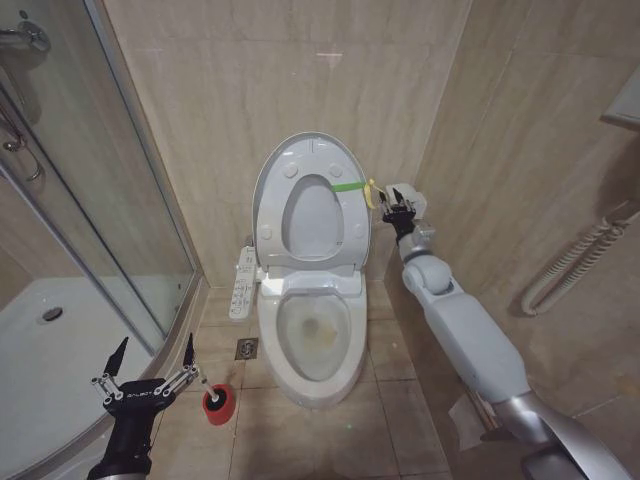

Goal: Open the toilet lid, clean the toilet bowl with a toilet brush, close the toilet lid, and flush.

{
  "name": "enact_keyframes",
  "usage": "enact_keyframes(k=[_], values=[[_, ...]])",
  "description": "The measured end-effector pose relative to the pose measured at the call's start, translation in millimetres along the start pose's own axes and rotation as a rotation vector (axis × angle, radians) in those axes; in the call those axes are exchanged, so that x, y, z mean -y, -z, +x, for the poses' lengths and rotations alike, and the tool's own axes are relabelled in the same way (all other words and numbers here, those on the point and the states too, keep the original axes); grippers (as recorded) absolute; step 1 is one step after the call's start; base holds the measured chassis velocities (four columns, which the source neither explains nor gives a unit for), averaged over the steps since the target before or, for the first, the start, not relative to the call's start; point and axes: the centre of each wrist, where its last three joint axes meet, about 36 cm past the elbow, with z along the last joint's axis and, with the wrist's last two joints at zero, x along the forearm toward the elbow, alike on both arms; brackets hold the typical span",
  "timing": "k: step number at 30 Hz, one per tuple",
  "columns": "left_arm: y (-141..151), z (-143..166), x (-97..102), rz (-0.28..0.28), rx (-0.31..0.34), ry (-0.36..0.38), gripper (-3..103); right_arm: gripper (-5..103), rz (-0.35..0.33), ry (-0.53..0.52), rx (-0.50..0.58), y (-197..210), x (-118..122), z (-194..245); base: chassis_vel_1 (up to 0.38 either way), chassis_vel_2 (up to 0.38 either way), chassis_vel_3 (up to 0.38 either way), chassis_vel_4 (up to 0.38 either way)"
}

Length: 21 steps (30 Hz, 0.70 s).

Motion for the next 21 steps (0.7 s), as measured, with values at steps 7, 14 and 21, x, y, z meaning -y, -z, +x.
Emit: enact_keyframes(k=[7,14,21], values=[[0.0,0.0,0.0,0.0,0.0,0.0,100,59,0.01,0.026,0.0,3.8,0.2,21.3,0.0,0.0,0.0,0.0],[0.0,0.0,0.0,0.0,0.0,0.0,100,86,0.013,0.068,-0.013,4.4,-8.2,37.8,0.0,0.0,0.0,0.0],[0.0,0.0,0.0,0.0,0.0,0.0,100,100,0.0,0.078,-0.005,11.7,-14.7,49.4,0.0,0.0,0.0,0.0]])
